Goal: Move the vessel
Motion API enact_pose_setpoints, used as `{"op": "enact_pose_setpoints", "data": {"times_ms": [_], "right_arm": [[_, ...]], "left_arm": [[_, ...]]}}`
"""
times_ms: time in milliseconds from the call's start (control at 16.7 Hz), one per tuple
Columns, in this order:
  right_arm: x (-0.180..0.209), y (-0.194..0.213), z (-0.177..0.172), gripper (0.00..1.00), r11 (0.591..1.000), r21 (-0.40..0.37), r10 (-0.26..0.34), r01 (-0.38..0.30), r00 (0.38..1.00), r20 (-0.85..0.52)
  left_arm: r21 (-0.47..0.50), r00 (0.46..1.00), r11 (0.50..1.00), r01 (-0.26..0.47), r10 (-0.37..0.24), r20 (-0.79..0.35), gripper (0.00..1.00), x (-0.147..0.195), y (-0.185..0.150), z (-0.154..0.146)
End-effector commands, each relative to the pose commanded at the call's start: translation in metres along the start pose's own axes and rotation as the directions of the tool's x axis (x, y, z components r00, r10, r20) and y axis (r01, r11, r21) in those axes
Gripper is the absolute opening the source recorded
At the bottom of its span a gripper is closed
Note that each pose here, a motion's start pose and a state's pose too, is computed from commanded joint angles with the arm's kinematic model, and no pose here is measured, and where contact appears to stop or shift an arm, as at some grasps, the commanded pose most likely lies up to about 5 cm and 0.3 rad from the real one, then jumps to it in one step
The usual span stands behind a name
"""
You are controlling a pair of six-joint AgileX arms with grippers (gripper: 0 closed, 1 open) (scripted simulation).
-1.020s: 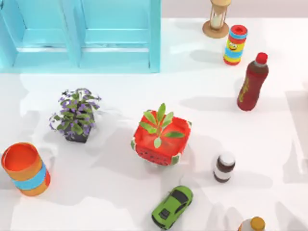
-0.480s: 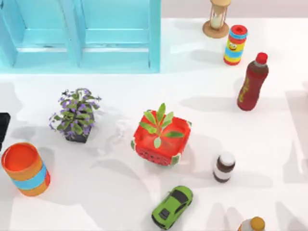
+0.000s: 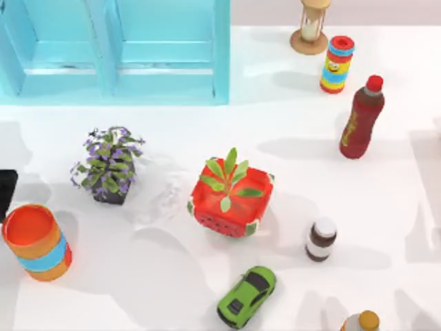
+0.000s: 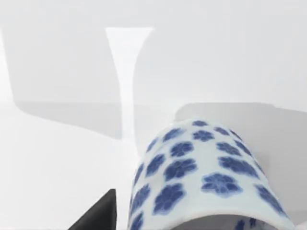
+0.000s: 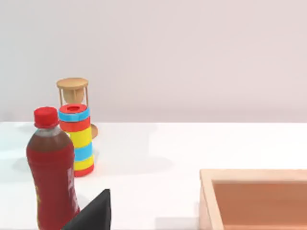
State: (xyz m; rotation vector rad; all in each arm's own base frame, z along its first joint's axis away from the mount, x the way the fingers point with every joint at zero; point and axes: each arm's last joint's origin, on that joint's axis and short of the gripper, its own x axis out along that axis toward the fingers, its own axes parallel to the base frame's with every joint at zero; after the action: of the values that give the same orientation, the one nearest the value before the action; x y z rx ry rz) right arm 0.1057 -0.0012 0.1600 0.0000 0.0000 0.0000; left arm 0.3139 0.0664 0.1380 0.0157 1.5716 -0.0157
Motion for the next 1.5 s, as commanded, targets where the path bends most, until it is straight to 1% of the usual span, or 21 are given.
{"op": "enact_pose_setpoints", "data": {"times_ms": [660,720,1260,1380,1500], "right_arm": [[0.000,0.000,0.000,1.00,1.000,0.000,0.000,0.000,1.000,0.000],[0.000,0.000,0.000,1.00,1.000,0.000,0.000,0.000,1.000,0.000],[0.000,0.000,0.000,1.00,1.000,0.000,0.000,0.000,1.000,0.000],[0.000,0.000,0.000,1.00,1.000,0.000,0.000,0.000,1.000,0.000],[0.000,0.000,0.000,1.00,1.000,0.000,0.000,0.000,1.000,0.000]], "left_arm": [[0.000,1.000,1.000,0.000,0.000,0.000,0.02,0.000,0.000,0.000],[0.000,1.000,1.000,0.000,0.000,0.000,0.00,0.000,0.000,0.000],[0.001,1.000,1.000,0.000,0.000,0.002,0.00,-0.001,0.001,0.000],[0.001,1.000,1.000,0.001,-0.001,-0.002,0.00,-0.004,0.011,0.004],[0.002,1.000,1.000,0.001,-0.001,-0.006,0.00,-0.012,0.032,0.010]]}}
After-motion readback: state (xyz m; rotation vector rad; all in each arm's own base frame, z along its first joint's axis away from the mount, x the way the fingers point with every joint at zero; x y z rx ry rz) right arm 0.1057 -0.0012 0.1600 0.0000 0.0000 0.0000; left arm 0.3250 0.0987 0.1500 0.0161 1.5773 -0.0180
